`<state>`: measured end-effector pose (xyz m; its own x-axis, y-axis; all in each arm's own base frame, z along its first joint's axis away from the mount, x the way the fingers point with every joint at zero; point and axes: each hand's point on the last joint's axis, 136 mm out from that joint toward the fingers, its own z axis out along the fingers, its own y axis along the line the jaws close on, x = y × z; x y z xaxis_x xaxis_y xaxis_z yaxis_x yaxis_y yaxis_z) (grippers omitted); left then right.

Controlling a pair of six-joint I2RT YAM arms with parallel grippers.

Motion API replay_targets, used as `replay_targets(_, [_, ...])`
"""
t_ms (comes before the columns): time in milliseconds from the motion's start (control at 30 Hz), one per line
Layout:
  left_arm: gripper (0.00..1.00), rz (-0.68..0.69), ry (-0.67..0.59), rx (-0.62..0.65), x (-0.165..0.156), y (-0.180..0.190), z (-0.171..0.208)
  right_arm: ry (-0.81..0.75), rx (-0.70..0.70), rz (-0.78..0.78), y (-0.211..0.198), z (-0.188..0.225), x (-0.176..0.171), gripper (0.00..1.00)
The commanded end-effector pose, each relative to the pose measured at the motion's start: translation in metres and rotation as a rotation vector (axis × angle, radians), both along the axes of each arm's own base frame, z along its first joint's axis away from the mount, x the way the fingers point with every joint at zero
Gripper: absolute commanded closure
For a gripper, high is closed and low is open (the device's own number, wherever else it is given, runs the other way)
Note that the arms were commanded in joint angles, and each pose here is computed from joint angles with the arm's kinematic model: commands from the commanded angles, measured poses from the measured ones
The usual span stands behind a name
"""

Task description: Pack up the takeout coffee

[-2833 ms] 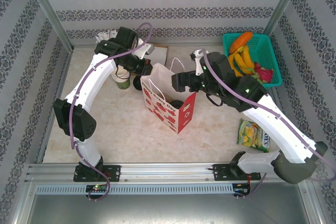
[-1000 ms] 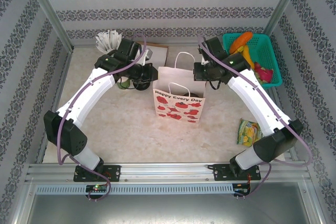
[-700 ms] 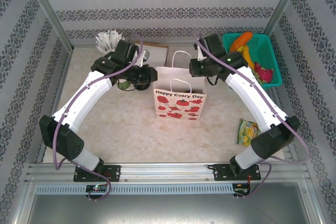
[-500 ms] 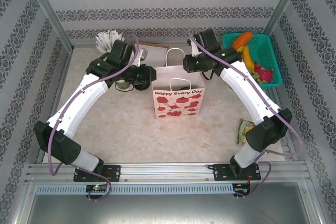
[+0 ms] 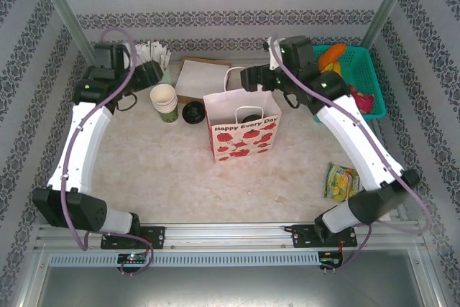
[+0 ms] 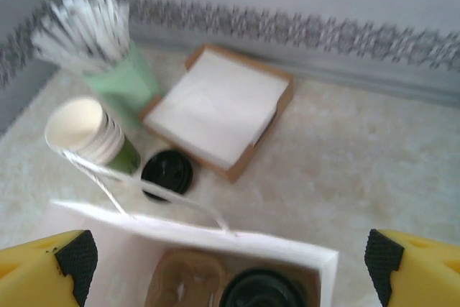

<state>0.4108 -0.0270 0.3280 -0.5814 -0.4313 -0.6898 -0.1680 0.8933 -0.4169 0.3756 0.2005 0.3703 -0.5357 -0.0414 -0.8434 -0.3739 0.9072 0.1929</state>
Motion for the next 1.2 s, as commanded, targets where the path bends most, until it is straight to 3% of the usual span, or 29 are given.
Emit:
replay_targets(0, [0.19,0.196,-0.038,-0.136,0.032,0.028,0.001,-0.168,0.077,-0.135,-0.016,0.029,0.012,0.02])
replay_targets(100, [0.2,0.41,0.038,-0.231,0.042,0.053,-0.024,-0.184,0.06,-0.245,-0.038,0.023,0.015,0.02])
replay_targets(167, [0.25,0.502,0.086,-0.281,0.049,0.062,-0.038,-0.169,0.031,-0.308,-0.053,0.017,0.015,0.02])
replay_targets(333, [0.34,0.58,0.201,-0.38,0.07,0.059,-0.06,-0.15,-0.011,-0.391,-0.073,0.006,0.013,0.02])
replay_targets(400, [0.43,0.624,0.238,-0.393,0.075,0.061,-0.071,-0.152,-0.02,-0.417,-0.079,0.003,0.011,0.02])
replay_targets(467, [0.46,0.652,0.255,-0.405,0.08,0.063,-0.077,-0.154,-0.028,-0.428,-0.083,0.001,0.01,0.02])
replay_targets(833, [0.5,0.668,0.281,-0.403,0.089,0.053,-0.082,-0.153,-0.074,-0.411,-0.085,-0.003,0.008,0.02])
replay_targets(933, [0.59,0.669,0.286,-0.419,0.09,0.051,-0.086,-0.151,-0.081,-0.406,-0.086,-0.004,0.007,0.02])
replay_targets(1167, [0.6,0.645,0.308,-0.443,0.097,0.04,-0.093,-0.151,-0.098,-0.412,-0.089,-0.007,0.004,0.02])
